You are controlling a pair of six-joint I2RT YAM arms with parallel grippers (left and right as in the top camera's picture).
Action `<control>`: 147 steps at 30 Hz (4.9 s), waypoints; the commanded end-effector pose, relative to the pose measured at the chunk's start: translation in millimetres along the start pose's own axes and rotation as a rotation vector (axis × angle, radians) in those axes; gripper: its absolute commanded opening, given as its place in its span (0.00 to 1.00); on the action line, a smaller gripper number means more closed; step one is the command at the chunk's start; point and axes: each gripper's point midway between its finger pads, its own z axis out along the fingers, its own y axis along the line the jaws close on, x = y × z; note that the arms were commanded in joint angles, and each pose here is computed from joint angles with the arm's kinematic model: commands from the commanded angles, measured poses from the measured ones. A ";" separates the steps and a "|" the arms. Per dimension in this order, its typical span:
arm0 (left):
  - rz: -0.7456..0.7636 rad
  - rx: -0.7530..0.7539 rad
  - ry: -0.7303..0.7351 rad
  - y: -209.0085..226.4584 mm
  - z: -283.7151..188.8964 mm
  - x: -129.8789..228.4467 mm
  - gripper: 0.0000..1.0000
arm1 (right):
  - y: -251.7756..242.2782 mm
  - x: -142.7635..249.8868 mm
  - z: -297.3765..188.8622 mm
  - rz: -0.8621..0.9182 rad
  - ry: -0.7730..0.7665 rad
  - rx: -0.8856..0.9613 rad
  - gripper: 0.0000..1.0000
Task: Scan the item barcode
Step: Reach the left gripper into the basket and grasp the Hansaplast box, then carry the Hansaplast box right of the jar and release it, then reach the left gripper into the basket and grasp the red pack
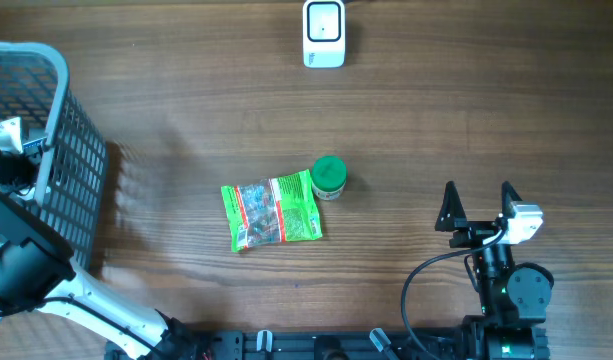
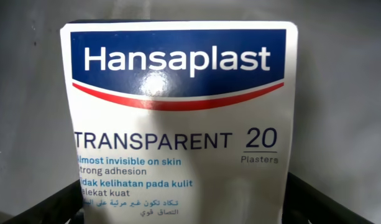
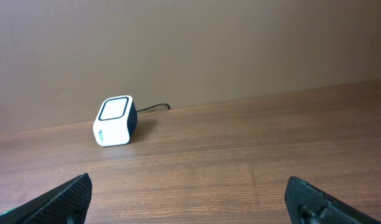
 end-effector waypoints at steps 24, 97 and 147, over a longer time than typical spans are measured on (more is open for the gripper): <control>-0.174 0.050 -0.598 -34.3 -250.5 -78.7 0.54 | -0.6 -1.4 -0.3 0.012 -0.008 0.006 1.00; -1.364 -0.335 -0.296 -9.9 -298.5 62.3 1.00 | -0.6 -1.4 -0.3 0.012 -0.008 0.006 1.00; -1.227 -0.582 0.066 59.8 -14.2 68.1 0.34 | -0.6 -1.3 -0.2 0.012 -0.008 0.006 1.00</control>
